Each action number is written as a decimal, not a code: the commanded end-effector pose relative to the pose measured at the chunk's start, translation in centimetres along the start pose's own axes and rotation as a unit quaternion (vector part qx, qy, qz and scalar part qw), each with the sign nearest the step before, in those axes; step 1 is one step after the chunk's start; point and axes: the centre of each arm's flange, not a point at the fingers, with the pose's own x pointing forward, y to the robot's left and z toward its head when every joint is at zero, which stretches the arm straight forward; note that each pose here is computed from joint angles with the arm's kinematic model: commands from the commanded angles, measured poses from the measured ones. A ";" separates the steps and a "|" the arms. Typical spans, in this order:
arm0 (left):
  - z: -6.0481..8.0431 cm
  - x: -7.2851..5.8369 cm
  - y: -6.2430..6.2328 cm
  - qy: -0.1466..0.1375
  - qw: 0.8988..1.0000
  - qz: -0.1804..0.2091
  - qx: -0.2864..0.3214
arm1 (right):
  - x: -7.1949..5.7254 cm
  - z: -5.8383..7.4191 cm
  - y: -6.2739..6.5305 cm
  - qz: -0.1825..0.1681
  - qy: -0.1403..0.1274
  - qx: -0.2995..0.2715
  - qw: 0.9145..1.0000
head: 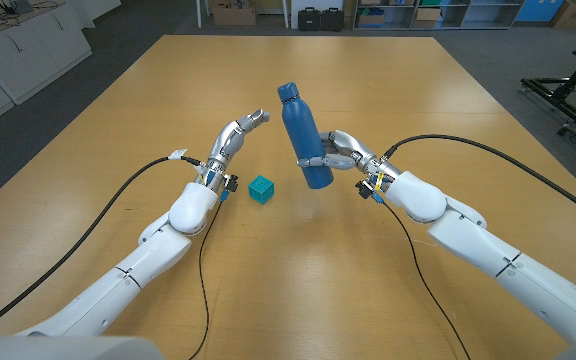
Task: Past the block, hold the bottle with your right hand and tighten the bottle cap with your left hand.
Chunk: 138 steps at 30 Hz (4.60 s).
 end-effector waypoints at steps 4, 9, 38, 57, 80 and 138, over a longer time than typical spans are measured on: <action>0.5 0.8 0.0 -0.008 1.000 -0.008 0.004 | 0.7 -1.4 0.4 0.012 0.028 -0.001 1.000; 0.6 1.3 -0.2 -0.009 1.000 -0.014 0.007 | 0.9 -0.8 0.7 0.018 0.022 -0.007 1.000; -0.4 3.0 -0.7 0.006 1.000 -0.019 0.006 | 0.8 2.9 1.7 0.050 -0.038 -0.028 0.998; -0.8 2.9 -0.9 0.015 1.000 -0.013 -0.004 | -0.4 3.1 1.0 0.038 -0.049 -0.015 0.998; -0.1 0.6 -0.3 -0.003 1.000 0.003 -0.006 | 1.5 -1.4 0.3 0.027 0.014 0.003 1.000; -0.9 1.9 -1.3 0.017 1.000 -0.022 -0.006 | -0.9 2.8 1.1 0.037 -0.043 -0.013 0.998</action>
